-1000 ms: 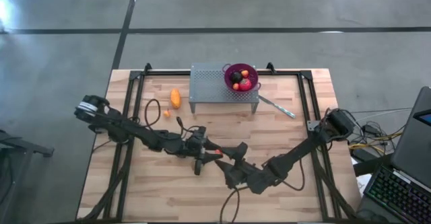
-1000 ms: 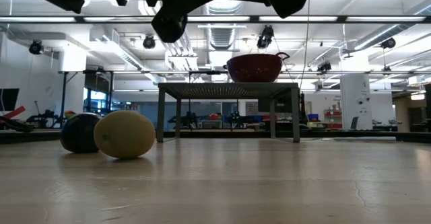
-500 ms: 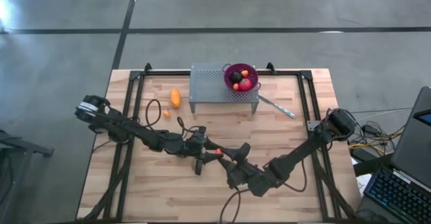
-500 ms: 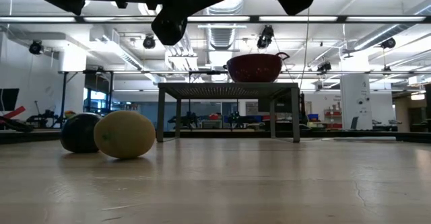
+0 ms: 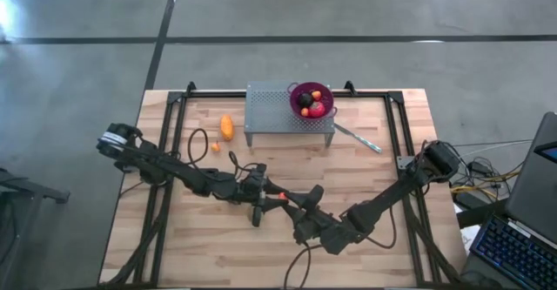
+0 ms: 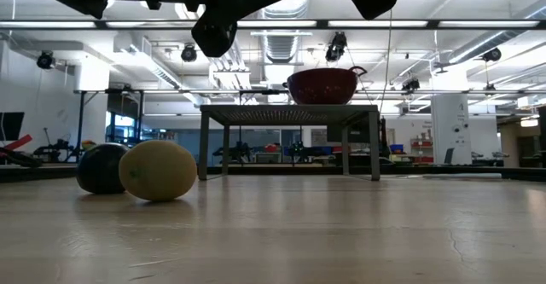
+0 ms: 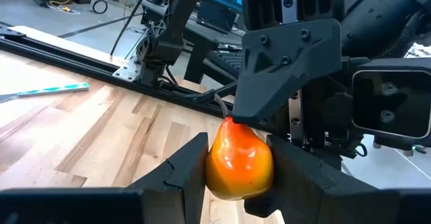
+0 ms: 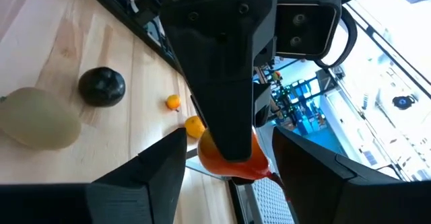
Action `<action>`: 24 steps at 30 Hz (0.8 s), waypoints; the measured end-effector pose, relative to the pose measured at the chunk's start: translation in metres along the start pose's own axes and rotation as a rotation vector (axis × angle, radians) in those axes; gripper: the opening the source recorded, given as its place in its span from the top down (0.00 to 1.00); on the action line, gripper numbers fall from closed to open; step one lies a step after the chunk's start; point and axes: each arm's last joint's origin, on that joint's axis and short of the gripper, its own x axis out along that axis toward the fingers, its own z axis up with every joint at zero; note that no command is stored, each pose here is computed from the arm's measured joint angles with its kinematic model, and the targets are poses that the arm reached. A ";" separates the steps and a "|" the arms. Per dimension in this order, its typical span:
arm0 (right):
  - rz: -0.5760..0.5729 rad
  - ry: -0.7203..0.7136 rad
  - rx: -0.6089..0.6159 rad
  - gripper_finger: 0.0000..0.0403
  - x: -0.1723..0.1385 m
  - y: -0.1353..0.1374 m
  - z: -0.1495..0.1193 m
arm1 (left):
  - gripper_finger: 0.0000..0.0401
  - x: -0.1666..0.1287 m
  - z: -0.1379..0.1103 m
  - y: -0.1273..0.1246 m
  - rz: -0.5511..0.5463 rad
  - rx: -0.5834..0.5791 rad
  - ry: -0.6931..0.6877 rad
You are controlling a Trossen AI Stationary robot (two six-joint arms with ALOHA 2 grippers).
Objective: Pick & Place Fruit
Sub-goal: Put the pear into the purple strainer bowl on the shelf
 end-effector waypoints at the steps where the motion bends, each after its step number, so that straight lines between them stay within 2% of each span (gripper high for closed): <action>1: 0.000 0.000 0.002 0.46 0.000 0.000 0.000 | 0.63 0.000 0.000 0.000 0.000 -0.006 -0.001; 10: 0.000 0.000 0.005 0.46 0.000 0.000 0.000 | 0.63 0.000 0.001 -0.001 -0.024 -0.030 -0.001; 24: 0.000 0.001 0.000 0.59 0.000 0.000 0.000 | 0.63 0.000 0.001 -0.002 -0.049 -0.043 0.002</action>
